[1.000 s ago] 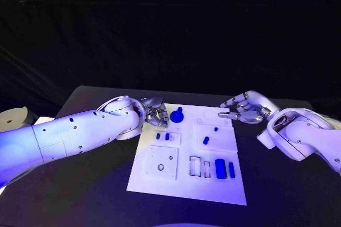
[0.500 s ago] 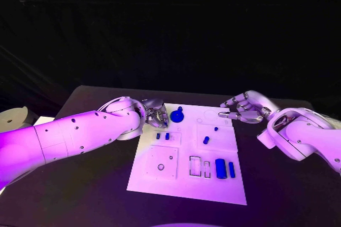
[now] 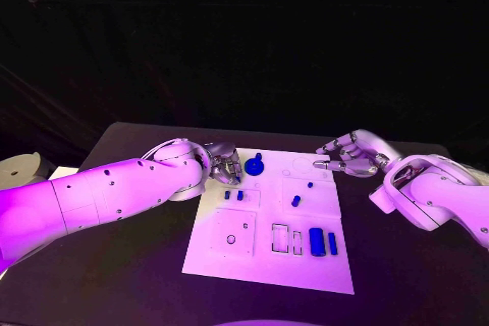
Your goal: Assemble the parts on the task board
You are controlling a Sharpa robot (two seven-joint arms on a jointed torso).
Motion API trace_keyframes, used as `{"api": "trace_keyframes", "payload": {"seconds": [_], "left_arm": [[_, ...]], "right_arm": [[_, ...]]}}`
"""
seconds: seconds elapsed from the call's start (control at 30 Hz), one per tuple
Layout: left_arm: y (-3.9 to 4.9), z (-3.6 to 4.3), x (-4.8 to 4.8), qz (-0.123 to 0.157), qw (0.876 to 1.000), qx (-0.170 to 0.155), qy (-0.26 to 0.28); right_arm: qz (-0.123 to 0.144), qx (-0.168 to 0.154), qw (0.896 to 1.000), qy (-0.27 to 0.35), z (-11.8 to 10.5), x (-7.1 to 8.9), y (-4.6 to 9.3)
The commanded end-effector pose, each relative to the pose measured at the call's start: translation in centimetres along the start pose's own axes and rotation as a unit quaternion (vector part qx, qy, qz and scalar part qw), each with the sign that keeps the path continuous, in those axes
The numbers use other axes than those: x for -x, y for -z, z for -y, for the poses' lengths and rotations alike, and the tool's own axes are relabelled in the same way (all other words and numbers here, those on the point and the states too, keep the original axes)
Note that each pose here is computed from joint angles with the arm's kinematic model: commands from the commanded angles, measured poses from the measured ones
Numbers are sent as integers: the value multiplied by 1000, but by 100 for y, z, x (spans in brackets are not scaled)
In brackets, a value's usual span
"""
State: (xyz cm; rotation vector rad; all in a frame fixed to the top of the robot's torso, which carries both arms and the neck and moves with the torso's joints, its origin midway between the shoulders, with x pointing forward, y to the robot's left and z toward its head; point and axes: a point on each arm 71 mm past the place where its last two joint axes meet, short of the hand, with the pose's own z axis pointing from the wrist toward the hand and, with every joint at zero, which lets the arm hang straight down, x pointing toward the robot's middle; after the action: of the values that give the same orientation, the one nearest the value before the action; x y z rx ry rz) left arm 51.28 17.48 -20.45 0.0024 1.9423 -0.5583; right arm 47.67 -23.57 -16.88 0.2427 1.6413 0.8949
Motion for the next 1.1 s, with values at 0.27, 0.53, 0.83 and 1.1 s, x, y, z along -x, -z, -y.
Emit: {"api": "trace_keyframes", "payload": {"seconds": [0.27, 0.53, 0.83, 1.1], "left_arm": [[-28, 26, -34, -16, 1000, 0, -8], [-40, -2, -47, -23, 1000, 10, -10], [-44, 0, -50, -23, 1000, 10, -10], [-46, -10, -44, -21, 1000, 11, -10]], "right_arm": [[-5, 5, 1000, 3, -13, -14, -1], [-5, 5, 1000, 3, -10, -11, 2], [-6, 5, 1000, 3, -10, -14, 1], [-6, 4, 1000, 3, -8, -14, 0]]}}
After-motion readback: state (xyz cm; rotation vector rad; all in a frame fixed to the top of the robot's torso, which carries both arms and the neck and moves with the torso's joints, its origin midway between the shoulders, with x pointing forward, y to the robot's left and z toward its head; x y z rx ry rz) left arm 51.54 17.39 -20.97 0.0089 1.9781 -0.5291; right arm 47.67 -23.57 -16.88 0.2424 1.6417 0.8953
